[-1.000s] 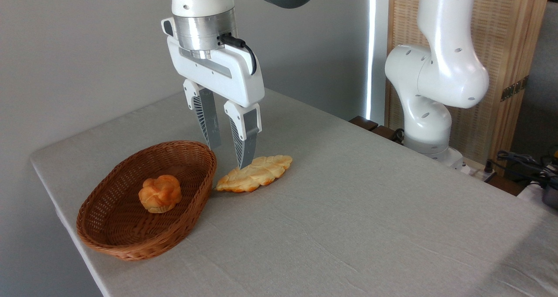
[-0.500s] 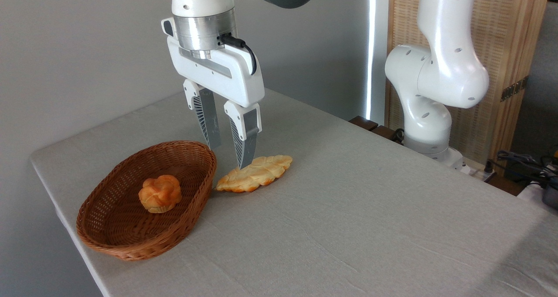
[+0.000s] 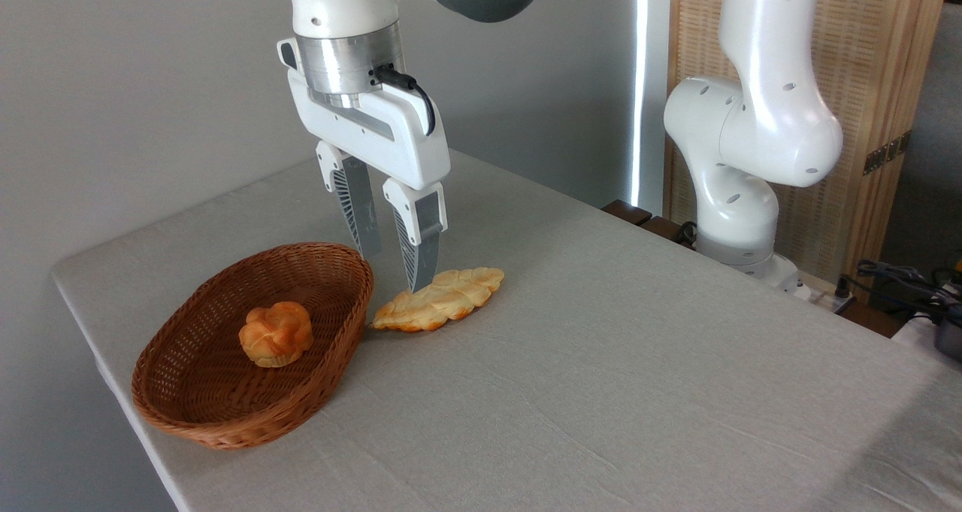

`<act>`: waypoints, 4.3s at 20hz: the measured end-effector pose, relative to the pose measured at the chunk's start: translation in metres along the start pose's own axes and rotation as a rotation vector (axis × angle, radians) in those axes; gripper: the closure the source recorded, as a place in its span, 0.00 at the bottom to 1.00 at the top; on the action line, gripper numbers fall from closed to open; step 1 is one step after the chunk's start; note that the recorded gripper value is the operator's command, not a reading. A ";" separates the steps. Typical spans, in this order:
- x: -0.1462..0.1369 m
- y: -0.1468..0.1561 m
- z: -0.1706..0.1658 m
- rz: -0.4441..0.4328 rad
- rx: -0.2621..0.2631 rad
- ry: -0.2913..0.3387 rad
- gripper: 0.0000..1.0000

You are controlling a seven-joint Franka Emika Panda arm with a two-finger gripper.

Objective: Put bread into the basket
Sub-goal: 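Rotate the gripper and lower it to grasp the bread slice edge, then lift the bread slice and carry it over the wicker basket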

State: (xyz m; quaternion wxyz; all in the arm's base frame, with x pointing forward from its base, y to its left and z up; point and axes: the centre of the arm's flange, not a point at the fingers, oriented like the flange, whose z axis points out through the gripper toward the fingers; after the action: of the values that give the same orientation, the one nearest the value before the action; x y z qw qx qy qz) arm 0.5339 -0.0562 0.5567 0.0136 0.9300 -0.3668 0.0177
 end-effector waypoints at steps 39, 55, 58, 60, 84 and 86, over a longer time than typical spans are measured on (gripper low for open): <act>0.017 0.107 0.137 0.280 -0.066 -0.058 0.03; 0.018 0.108 0.145 0.285 -0.075 -0.071 0.50; 0.017 0.109 0.145 0.285 -0.081 -0.079 0.49; 0.013 0.111 0.141 0.286 -0.095 -0.098 0.49; 0.117 0.105 0.064 -0.409 -0.026 0.344 0.00; 0.120 0.104 0.074 -0.425 -0.031 0.329 0.00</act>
State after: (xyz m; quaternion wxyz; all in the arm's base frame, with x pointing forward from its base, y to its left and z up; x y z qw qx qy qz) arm 0.5523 -0.2172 0.4889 0.0907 0.9704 -0.1565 0.1600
